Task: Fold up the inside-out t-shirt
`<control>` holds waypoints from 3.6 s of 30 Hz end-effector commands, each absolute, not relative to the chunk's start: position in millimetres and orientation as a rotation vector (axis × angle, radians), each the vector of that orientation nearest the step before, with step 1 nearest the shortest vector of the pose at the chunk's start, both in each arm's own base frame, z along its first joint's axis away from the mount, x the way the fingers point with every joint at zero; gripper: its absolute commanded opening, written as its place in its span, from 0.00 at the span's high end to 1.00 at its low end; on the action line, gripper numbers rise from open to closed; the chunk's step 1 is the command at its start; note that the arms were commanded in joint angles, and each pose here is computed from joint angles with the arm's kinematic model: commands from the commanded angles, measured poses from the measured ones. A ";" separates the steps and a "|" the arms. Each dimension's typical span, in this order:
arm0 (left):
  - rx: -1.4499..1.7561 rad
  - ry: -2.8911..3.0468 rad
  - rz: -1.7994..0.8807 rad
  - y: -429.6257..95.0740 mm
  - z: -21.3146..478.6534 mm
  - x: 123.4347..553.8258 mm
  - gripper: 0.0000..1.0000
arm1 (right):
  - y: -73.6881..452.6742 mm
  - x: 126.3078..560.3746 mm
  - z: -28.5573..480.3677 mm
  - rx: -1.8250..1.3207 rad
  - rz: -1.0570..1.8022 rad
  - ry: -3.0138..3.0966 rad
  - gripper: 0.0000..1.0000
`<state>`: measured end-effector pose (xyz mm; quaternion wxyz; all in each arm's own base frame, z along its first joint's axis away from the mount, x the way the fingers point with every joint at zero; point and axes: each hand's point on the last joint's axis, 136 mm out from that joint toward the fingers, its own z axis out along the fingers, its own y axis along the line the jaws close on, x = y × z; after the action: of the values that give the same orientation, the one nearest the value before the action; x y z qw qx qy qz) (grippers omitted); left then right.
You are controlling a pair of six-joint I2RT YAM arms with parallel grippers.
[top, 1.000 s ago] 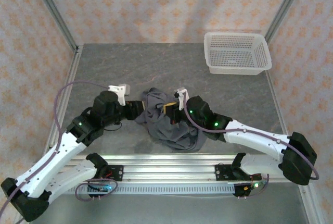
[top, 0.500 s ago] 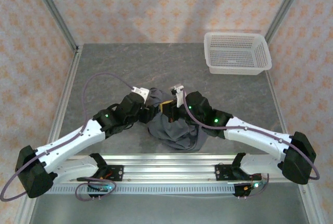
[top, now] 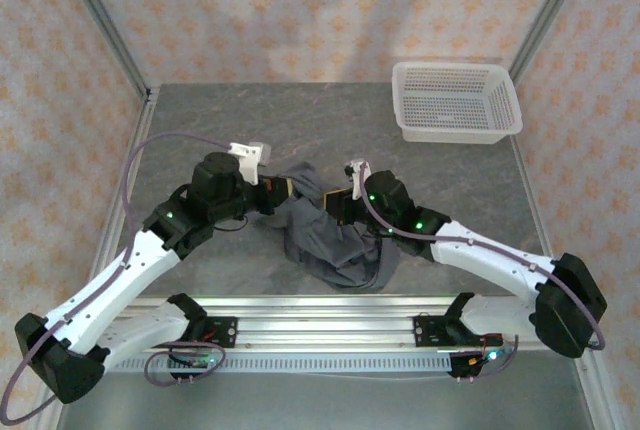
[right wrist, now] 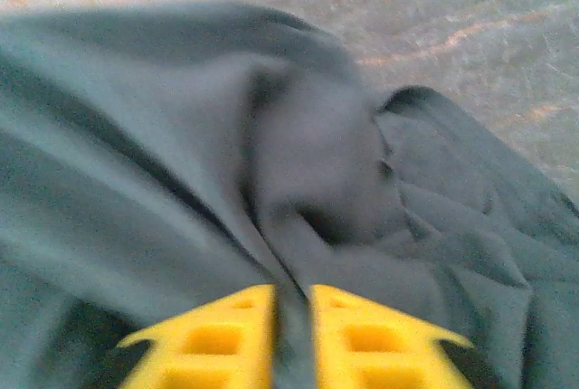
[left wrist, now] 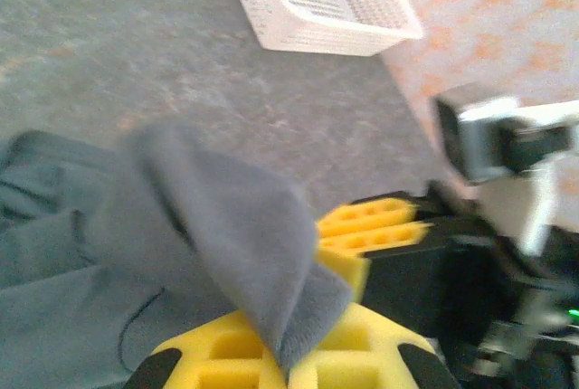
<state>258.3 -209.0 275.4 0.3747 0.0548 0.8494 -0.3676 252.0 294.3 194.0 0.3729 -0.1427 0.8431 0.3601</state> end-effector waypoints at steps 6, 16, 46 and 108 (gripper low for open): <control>0.179 2.226 -1.211 -236.7 284.6 246.6 1.00 | 294.9 215.7 233.6 -0.542 0.874 2.027 0.56; 0.246 2.223 -1.210 -239.2 289.9 242.9 1.00 | 317.6 219.1 255.8 -0.774 0.748 1.868 0.54; 0.132 2.032 -0.640 -148.5 265.9 241.8 0.22 | 304.6 206.9 309.7 -0.415 1.384 1.726 1.00; 0.437 2.127 -0.556 -225.5 306.6 261.3 1.00 | 279.3 192.9 261.5 -0.632 0.852 1.803 0.61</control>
<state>273.4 -218.2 329.5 0.5048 0.1715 0.8219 -0.2009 201.7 280.1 219.9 0.4300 -0.2203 0.7899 0.3776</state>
